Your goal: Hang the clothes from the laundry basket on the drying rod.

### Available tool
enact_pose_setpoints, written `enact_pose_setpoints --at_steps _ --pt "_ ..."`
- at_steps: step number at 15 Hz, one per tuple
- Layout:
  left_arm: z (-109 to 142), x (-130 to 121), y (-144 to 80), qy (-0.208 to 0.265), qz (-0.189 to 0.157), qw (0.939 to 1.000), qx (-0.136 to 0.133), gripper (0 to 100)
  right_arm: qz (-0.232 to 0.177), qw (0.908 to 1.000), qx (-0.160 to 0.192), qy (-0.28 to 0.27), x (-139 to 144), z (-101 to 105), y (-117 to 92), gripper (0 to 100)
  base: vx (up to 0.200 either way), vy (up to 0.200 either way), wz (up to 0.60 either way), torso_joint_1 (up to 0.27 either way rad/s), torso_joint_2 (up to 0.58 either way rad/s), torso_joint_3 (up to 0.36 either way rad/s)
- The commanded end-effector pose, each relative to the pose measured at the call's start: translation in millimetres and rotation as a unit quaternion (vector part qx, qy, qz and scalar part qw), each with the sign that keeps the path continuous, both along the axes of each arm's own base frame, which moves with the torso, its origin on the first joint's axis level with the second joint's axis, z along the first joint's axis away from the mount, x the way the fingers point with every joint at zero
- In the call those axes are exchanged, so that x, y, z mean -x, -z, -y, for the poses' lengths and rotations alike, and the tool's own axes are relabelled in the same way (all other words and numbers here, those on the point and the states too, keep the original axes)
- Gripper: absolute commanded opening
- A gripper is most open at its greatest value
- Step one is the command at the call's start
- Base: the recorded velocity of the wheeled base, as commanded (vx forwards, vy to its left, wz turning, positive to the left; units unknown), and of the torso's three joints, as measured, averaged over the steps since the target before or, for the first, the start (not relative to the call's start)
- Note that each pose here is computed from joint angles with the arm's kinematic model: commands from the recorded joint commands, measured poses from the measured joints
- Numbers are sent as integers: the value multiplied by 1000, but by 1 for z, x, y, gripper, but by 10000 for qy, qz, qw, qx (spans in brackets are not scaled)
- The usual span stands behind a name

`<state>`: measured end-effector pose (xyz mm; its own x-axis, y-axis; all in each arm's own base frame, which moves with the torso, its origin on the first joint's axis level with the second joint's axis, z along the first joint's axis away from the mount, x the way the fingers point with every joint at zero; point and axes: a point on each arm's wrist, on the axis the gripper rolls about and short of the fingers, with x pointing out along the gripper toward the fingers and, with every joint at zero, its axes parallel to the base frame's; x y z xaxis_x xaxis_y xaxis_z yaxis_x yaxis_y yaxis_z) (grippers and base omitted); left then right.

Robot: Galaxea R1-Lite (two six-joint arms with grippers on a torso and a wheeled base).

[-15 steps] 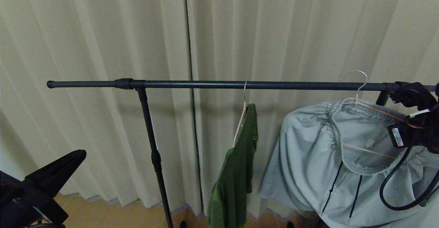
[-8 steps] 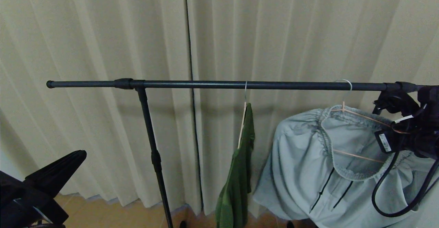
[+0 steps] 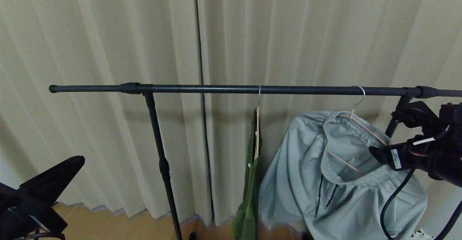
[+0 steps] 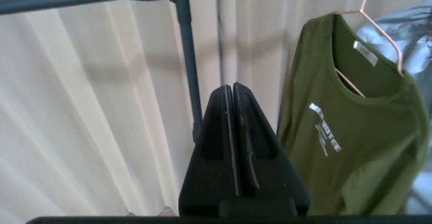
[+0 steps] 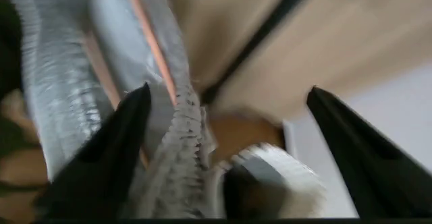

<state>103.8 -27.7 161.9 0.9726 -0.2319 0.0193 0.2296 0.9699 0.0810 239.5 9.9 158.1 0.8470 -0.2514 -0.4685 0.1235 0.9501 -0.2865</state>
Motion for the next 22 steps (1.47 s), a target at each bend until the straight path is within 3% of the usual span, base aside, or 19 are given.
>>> enact_pose_setpoints --at_steps 1,4,5,8,10,12,13,14,16,19,21,22 --pt "-3 4 4 -81 -34 10000 25 0 285 9982 -274 -444 15 -8 4 100 0 0 0 0 0 0" --pt "-9 21 14 -180 26 9998 40 0 949 9868 -623 -1158 27 -10 4 100 0 0 0 0 0 0" --pt "-11 29 9 -225 299 9992 118 0 1307 9788 -717 -1406 36 -10 4 100 0 0 0 0 0 0" --pt "-20 54 13 -513 460 9975 181 0 1916 9674 -724 -1492 62 -8 3 100 0 0 0 0 0 0" --pt "-29 93 37 -1178 410 9921 137 0 2448 9543 -700 -1565 103 -4 -2 100 0 0 0 0 0 0" --pt "-29 123 63 -1492 196 9886 75 0 2746 9435 -691 -1723 135 -1 -3 100 0 0 0 0 0 0" --pt "-29 130 68 -1478 137 9889 50 0 2753 9431 -692 -1731 142 0 -2 100 0 0 0 0 0 0" --pt "-29 136 68 -1517 -148 9883 60 0 2613 9471 -703 -1725 160 1 5 100 0 0 0 0 0 0" --pt "-29 136 67 -1447 -135 9892 163 0 2407 9526 -726 -1713 190 5 15 100 0 0 0 0 0 0" --pt "-29 131 83 -1421 -407 9890 114 0 2155 9607 -718 -1598 231 9 41 100 0 0 0 0 0 0" --pt "-26 130 85 -734 -405 9964 82 0 1916 9694 -692 -1368 262 12 68 100 0 0 0 0 0 0" --pt "-24 130 84 -371 -361 9986 -77 0 1866 9745 -760 -993 269 10 70 100 0 0 0 0 0 0"
